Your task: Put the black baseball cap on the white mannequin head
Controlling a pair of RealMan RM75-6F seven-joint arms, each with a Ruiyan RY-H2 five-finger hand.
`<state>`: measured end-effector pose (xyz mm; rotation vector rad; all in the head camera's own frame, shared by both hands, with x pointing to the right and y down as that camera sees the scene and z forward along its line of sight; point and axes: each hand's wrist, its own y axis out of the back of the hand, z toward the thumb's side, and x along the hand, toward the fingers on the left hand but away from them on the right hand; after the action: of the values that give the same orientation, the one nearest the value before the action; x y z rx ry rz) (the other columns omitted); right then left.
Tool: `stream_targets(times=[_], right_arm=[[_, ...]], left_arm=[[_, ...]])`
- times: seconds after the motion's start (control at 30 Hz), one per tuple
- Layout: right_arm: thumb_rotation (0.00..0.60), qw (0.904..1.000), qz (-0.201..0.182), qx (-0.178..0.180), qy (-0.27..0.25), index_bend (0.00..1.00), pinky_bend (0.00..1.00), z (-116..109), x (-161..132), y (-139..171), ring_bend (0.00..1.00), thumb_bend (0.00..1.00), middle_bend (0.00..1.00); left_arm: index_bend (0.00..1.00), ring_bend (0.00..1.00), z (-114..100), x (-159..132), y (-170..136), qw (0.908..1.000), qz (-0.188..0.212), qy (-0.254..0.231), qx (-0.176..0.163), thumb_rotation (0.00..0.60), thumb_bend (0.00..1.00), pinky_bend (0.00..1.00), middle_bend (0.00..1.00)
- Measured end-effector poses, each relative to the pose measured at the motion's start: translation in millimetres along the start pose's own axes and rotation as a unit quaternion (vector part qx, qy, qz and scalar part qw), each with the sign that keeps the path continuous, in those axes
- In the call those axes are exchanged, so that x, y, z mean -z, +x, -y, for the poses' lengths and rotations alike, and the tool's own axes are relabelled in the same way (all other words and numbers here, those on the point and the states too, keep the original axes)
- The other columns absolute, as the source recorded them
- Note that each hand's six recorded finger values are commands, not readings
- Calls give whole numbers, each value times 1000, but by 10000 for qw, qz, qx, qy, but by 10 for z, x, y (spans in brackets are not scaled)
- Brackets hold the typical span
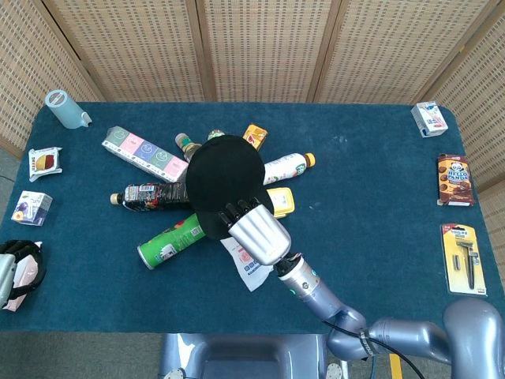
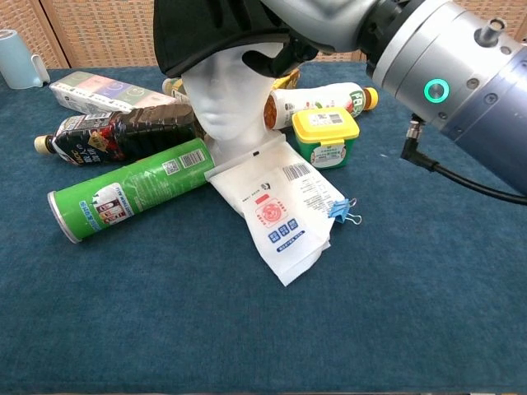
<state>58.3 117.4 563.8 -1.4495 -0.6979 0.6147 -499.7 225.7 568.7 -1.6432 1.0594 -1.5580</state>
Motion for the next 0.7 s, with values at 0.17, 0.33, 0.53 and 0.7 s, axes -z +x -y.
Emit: stream_targets(times=[0.17, 0.33, 0.53, 0.7], right_arm=[[600, 9999, -59, -50, -140, 206, 572, 4, -8, 9, 476, 325, 372], [600, 9997, -70, -56, -239, 120, 510, -10, 8, 18, 397, 315, 304], [600, 9995, -59, -124, -298, 88, 480, -27, 60, 61, 364, 313, 276], [600, 9993, 34, -228, -280, 87, 479, -28, 193, 176, 364, 312, 276]], left_arm=[[519, 267, 3, -3, 3, 10000, 11, -1, 3, 600, 312, 298, 381], [519, 268, -4, 1, 13, 10000, 12, 2, -11, 600, 311, 298, 380], [518, 268, -14, -16, 31, 10000, 38, 23, -18, 600, 311, 298, 381], [506, 268, -45, -31, 47, 10000, 38, 72, -45, 600, 312, 298, 380]])
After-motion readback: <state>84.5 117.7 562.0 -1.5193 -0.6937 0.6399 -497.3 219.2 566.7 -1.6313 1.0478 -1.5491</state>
